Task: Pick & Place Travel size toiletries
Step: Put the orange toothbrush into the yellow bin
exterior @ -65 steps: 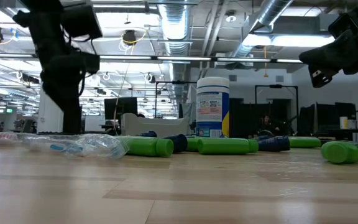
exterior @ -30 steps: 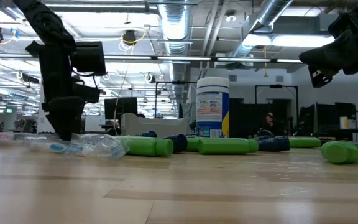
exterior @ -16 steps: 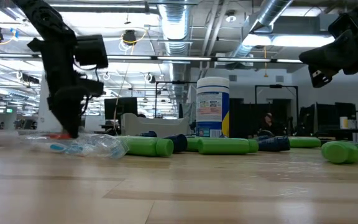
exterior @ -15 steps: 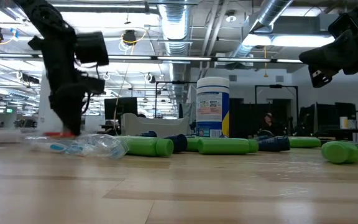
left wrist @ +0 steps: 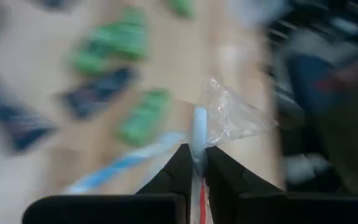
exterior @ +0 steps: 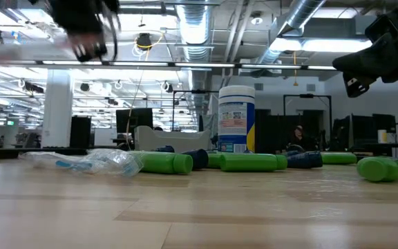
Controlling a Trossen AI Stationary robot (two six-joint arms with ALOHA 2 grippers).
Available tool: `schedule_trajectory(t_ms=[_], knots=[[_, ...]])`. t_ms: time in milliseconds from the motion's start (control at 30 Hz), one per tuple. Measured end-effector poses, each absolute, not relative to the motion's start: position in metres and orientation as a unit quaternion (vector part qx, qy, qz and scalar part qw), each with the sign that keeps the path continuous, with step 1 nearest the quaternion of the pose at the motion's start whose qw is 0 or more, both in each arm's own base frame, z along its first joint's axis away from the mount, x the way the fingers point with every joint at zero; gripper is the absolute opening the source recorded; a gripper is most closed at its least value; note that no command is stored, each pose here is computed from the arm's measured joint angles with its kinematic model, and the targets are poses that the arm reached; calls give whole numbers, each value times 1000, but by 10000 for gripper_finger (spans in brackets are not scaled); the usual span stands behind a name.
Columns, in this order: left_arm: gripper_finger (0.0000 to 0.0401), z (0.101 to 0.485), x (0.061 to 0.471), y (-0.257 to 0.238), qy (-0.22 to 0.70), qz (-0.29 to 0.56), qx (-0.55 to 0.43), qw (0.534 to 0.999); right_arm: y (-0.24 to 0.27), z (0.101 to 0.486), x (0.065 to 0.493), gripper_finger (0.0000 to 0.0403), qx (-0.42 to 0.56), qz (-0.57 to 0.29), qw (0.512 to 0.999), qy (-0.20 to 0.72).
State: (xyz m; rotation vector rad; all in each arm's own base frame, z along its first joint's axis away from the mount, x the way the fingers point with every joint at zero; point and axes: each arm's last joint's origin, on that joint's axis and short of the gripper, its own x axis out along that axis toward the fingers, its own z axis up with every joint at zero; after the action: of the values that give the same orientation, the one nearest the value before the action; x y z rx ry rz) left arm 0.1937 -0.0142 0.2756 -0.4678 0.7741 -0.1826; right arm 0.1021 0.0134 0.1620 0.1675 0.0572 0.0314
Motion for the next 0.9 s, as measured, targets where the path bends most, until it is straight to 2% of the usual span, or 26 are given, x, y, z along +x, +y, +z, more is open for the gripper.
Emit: schedule_trajectory(t_ms=[167,367,700,900], knots=[[20,293,184,-69,390,-213,-225,867,13,162,102,6,84,16,996,29],[20,282,171,-121,462,-224,-256,819,13,162,102,6,84,16,996,29],[21,239,172,-172,529,-300,-88,789,13,162,102,6,84,16,996,29],[21,223,178,-179,542,-314,-39,778,13,162,102,6,84,16,996,29]])
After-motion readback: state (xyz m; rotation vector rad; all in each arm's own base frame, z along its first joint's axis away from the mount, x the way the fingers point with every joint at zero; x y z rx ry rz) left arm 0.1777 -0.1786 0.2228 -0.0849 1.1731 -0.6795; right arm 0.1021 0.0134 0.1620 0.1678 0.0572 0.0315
